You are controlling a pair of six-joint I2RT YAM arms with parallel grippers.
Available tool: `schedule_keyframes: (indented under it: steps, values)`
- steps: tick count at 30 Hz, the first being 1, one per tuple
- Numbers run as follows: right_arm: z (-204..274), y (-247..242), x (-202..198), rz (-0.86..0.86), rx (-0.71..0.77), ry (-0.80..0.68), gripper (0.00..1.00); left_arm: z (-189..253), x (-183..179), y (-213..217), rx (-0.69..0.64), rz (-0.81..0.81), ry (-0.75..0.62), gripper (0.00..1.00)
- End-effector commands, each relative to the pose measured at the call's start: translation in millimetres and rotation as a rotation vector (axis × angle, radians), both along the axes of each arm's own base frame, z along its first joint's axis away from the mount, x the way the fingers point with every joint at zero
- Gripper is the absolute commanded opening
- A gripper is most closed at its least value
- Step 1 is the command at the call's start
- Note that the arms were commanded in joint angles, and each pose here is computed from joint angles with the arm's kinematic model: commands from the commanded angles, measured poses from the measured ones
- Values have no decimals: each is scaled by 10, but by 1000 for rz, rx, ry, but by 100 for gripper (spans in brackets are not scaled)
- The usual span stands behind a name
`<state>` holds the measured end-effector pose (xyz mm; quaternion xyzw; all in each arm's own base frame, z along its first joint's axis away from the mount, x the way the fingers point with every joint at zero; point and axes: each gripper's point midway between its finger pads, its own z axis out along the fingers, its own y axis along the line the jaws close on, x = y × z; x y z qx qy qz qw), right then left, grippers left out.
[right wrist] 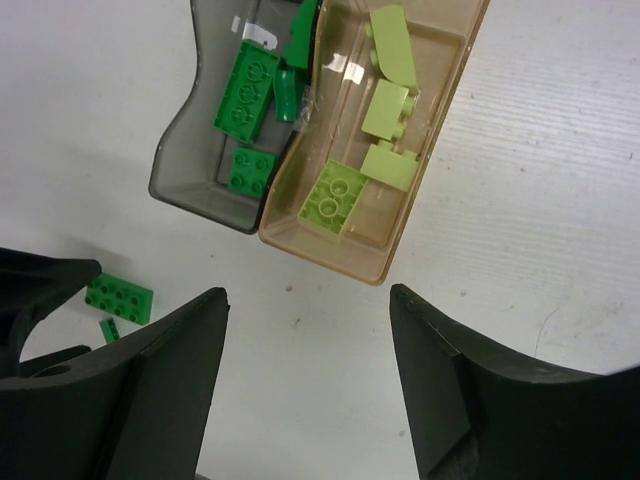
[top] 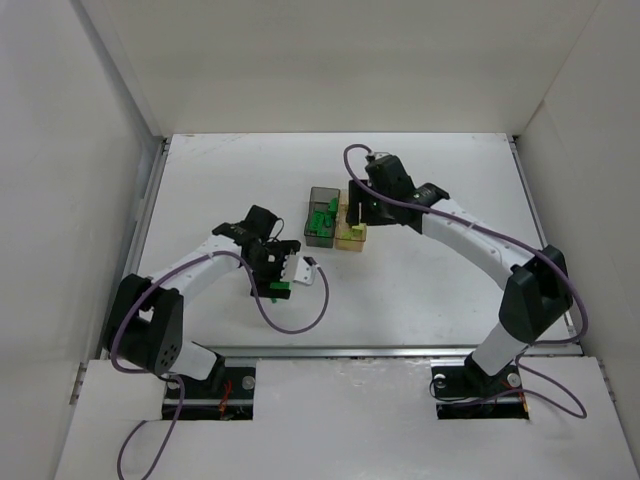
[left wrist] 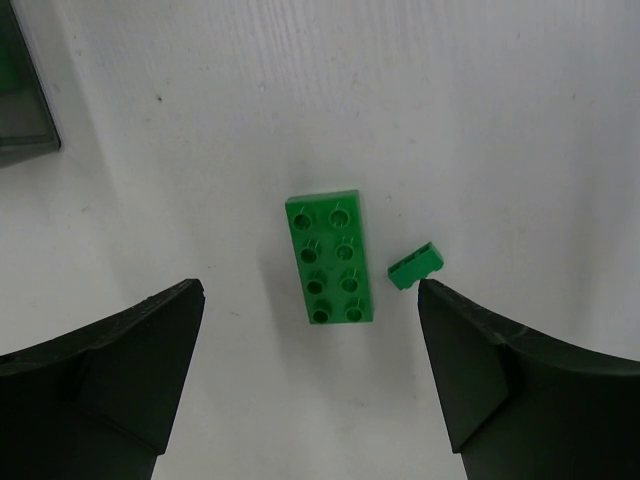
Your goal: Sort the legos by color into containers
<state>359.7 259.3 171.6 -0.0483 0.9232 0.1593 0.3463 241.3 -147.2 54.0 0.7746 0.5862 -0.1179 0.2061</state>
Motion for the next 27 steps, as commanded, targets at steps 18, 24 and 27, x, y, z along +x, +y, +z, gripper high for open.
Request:
schedule_keyframes:
  steps: [18, 24, 27]
  values:
    - [124, -93, -137, -62, 74, -42, 71, -465, -84, -113, 58, 207, 48, 74]
    - [154, -128, -153, -70, 73, -52, 71, -593, -143, -65, 98, 197, 86, 30]
    - [136, -153, -161, -77, 61, -48, 71, -540, -89, -120, 78, 194, 77, 4]
